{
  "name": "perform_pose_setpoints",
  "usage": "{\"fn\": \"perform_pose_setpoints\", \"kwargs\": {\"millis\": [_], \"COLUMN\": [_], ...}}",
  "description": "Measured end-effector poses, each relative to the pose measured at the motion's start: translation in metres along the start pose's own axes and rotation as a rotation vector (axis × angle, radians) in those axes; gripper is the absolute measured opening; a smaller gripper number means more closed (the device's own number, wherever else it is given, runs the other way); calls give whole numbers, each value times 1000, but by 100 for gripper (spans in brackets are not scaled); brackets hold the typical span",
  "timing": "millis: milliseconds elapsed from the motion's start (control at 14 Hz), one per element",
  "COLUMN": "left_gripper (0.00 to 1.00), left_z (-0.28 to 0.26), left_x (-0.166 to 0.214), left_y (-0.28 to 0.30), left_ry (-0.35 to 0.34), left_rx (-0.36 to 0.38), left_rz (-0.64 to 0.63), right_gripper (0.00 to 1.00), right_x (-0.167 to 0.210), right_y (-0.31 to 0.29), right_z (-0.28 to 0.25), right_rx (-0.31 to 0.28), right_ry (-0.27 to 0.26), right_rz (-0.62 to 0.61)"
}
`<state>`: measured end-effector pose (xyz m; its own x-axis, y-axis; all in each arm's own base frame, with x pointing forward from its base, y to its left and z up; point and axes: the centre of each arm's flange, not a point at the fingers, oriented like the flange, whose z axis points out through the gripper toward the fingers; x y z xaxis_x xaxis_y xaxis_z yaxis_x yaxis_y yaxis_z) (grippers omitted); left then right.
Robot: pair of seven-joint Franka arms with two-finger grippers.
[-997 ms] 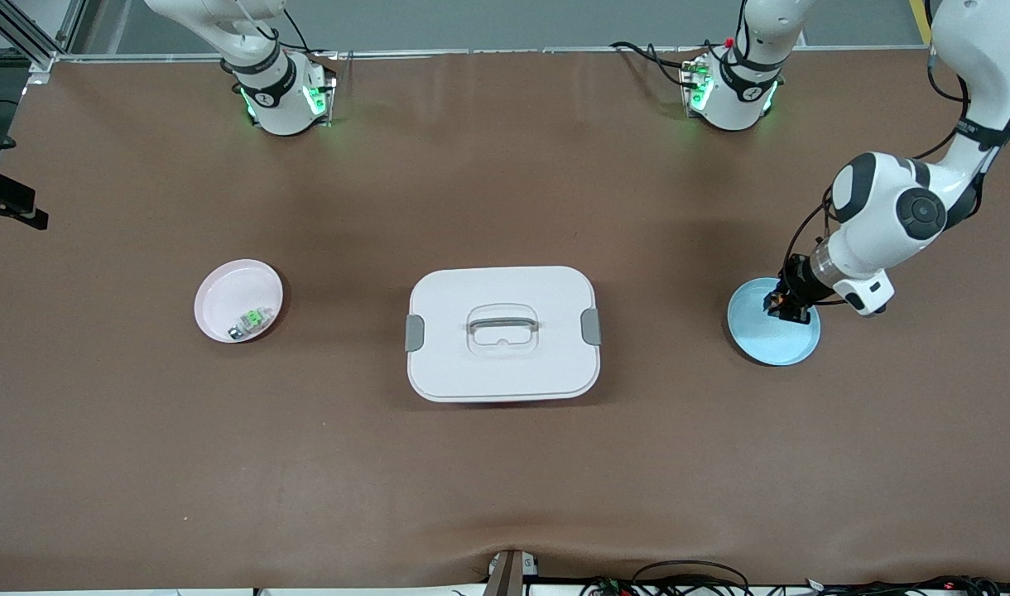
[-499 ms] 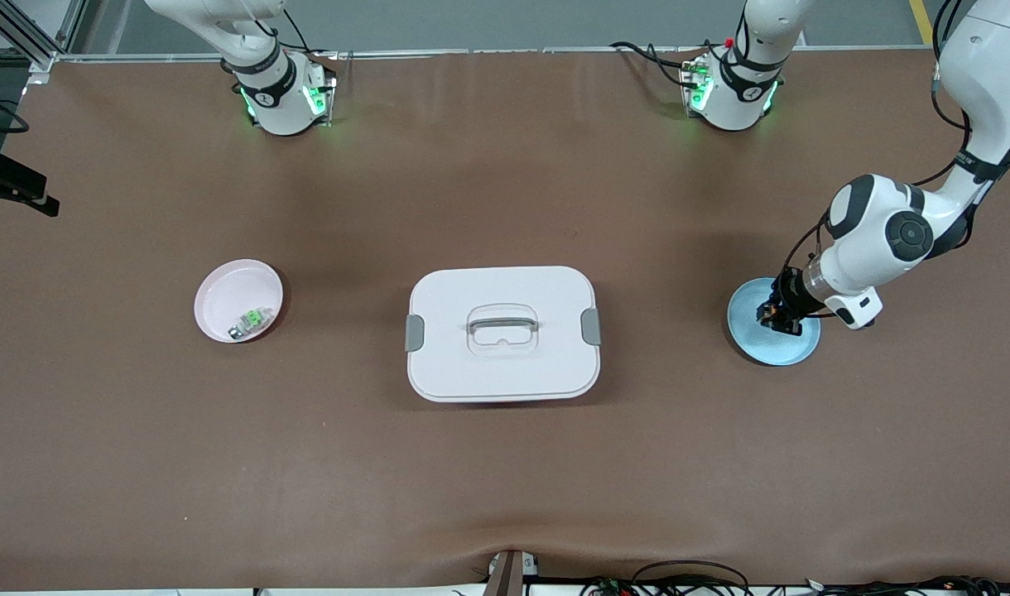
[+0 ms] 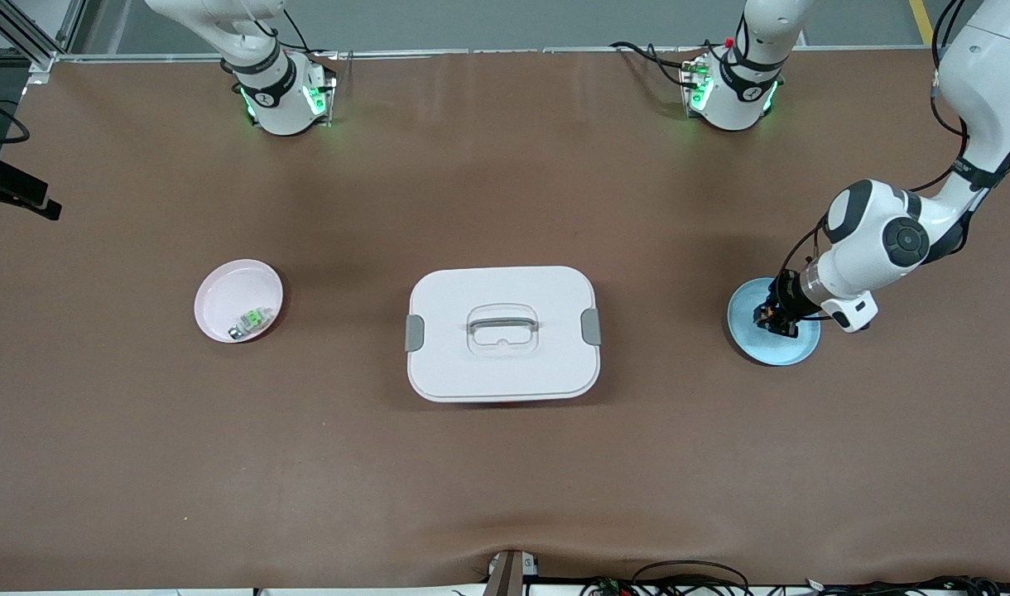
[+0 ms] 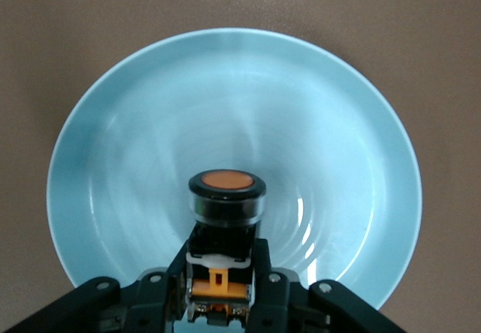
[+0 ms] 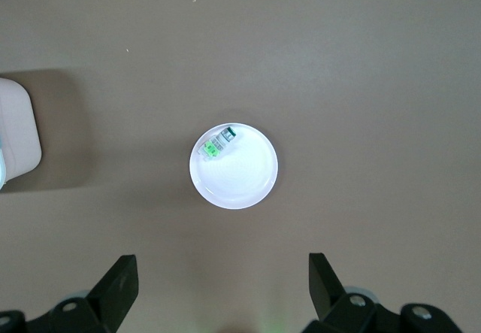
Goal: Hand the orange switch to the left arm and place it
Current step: 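Lower the switch onto the light-blue plate with the left gripper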
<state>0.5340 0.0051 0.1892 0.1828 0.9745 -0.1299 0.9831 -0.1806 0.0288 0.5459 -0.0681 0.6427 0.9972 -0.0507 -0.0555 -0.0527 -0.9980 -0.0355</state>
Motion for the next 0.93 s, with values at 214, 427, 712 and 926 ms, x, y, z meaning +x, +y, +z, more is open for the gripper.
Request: {"fn": "perform_pose_setpoints", "kwargs": {"millis": [214, 427, 712, 926], "left_gripper": [34, 40, 78, 100], "left_z": [0, 0, -4, -10], "left_x": [0, 0, 2, 3], "left_y": [0, 1, 5, 12], "left_ry": [0, 7, 16, 22], "left_rx": [0, -2, -14, -30], "left_rz": [1, 10, 16, 17], "right_gripper": [100, 100, 100, 100], "right_x": [0, 0, 0, 0], "right_y": [-1, -1, -1, -1], "right_z": [0, 0, 0, 0], "right_rx": [0, 0, 0, 0], "right_ry": [0, 0, 0, 1], "right_rz": [-4, -18, -20, -20]}}
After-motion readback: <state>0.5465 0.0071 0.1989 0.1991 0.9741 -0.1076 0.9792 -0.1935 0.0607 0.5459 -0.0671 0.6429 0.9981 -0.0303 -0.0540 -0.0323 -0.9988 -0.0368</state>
